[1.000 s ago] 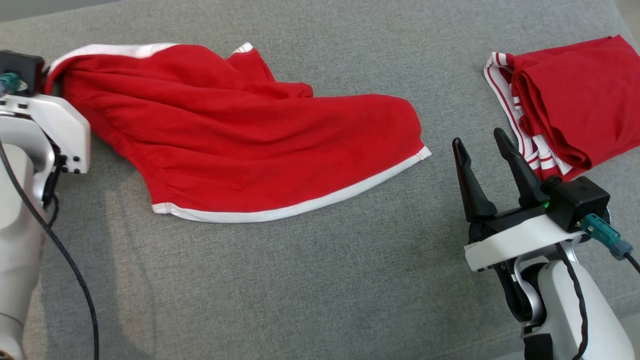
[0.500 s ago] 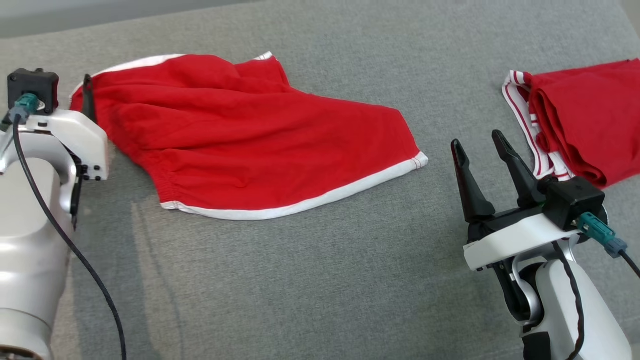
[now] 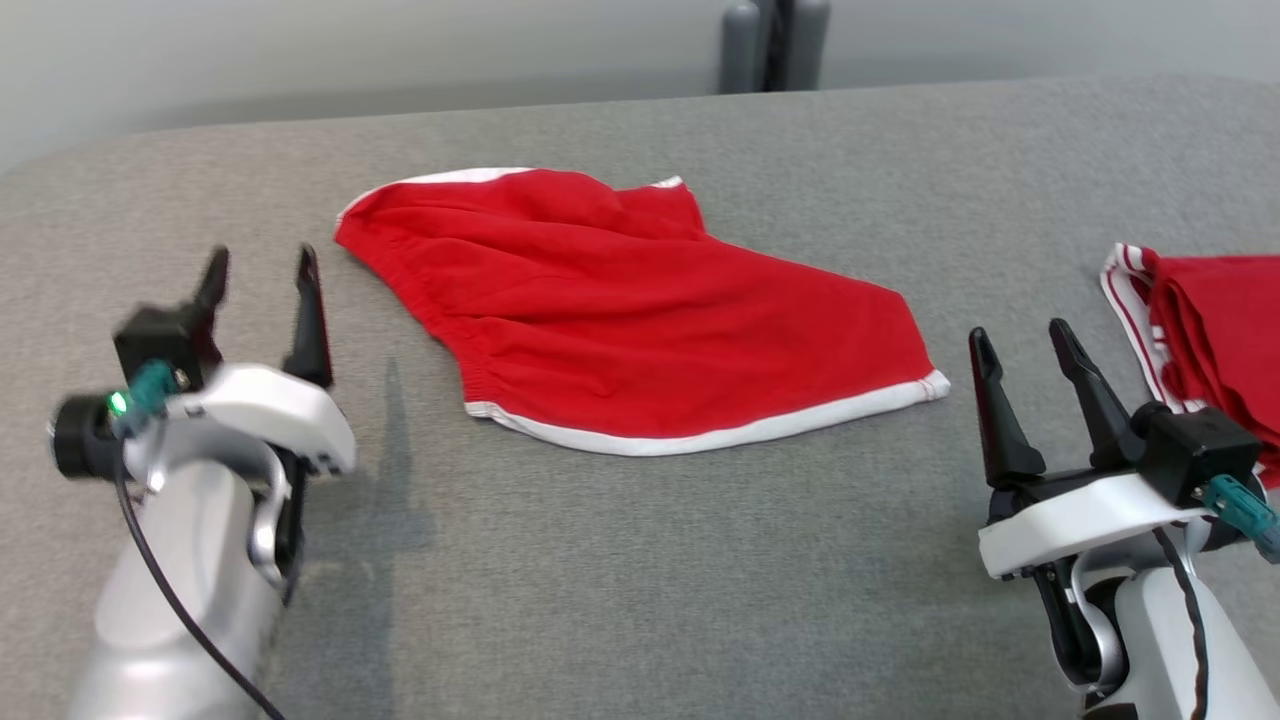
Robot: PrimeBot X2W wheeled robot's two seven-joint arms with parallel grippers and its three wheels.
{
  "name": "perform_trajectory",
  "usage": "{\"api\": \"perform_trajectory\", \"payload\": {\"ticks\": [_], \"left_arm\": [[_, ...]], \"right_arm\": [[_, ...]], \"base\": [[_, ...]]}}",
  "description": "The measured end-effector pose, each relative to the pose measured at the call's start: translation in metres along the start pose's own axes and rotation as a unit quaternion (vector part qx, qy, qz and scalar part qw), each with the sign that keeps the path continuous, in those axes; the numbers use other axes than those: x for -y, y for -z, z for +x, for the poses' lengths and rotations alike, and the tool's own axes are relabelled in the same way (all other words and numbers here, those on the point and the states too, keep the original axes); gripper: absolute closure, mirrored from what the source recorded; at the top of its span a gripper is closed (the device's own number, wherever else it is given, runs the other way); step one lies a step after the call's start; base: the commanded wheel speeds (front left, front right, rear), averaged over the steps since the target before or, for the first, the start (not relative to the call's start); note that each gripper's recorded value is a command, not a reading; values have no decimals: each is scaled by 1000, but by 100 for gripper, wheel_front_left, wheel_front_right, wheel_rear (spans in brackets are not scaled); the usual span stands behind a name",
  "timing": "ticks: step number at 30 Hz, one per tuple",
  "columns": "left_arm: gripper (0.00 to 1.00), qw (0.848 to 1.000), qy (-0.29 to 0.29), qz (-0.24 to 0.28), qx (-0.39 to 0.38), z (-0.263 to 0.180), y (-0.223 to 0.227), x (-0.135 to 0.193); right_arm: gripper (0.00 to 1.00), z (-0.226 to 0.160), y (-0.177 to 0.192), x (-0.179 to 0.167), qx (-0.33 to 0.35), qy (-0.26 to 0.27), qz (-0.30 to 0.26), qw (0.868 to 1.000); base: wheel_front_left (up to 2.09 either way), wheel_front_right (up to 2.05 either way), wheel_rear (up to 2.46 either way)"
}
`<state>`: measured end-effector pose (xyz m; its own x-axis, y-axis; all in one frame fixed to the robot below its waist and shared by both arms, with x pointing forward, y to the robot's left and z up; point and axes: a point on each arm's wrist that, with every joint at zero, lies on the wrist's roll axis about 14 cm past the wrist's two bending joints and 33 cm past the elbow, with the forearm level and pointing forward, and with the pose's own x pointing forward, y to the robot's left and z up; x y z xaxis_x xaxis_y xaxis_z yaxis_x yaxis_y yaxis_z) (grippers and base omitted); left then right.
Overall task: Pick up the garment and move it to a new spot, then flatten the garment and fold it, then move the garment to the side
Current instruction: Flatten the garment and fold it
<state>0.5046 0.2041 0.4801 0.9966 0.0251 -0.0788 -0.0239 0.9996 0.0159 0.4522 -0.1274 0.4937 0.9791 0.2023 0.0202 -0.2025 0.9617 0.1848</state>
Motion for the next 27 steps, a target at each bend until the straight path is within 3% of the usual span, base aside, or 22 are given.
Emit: {"api": "perform_trajectory", "payload": {"ticks": [7, 13, 27], "left_arm": [[0, 998, -5, -65, -7, -59, 18, 8], [0, 996, 38, -67, -32, -85, 39, 41], [0, 988, 88, -73, -103, -71, 77, 86]], "right_arm": [[0, 0, -1, -21, 5, -24, 7, 1000], [0, 0, -2, -35, 6, -44, 8, 999], [0, -4, 7, -14, -7, -16, 8, 1000]], "base": [[0, 0, 0], [0, 0, 0], [0, 0, 0]]}}
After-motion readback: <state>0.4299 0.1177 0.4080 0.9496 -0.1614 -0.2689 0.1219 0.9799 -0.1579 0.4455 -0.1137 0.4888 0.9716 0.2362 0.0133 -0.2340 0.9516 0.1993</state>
